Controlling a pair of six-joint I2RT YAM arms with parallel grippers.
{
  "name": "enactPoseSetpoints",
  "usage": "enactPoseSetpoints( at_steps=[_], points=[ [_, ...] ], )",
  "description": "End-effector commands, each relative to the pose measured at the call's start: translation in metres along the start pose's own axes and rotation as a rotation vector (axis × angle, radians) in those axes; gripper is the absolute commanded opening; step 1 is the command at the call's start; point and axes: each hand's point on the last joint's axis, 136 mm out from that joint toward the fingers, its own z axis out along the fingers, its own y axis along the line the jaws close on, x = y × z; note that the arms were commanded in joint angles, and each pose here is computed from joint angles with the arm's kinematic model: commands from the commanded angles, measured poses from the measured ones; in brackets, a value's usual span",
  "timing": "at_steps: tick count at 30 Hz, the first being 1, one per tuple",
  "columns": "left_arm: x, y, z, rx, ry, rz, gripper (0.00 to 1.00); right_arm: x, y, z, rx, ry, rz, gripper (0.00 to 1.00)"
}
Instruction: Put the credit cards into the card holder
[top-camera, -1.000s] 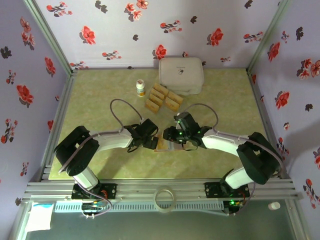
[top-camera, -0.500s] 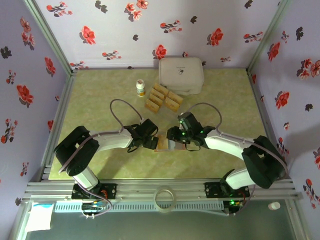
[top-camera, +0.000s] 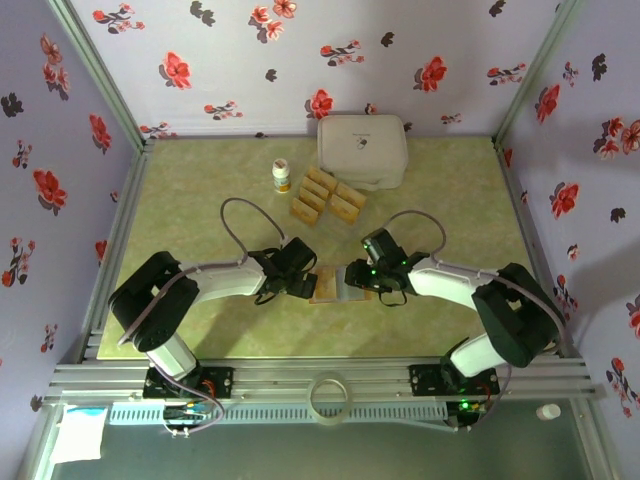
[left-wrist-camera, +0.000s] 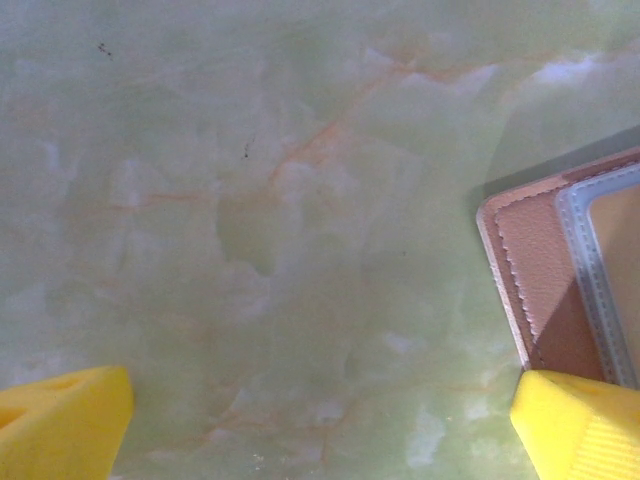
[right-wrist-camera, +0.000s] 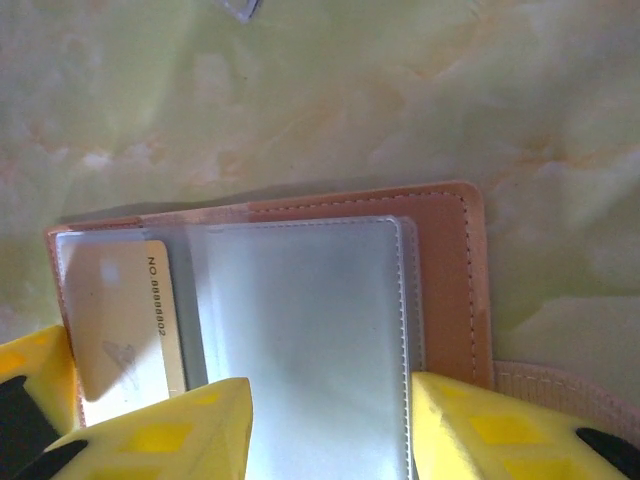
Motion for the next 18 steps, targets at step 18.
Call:
enactPoseSetpoints(
  at_steps=[18],
  points=[
    [0.008,-0.008,0.01,0.006,0.03,0.026,1.0,-0.001,-0.012,-0.008,0.063,-0.015,-0.036,0.46]
  ],
)
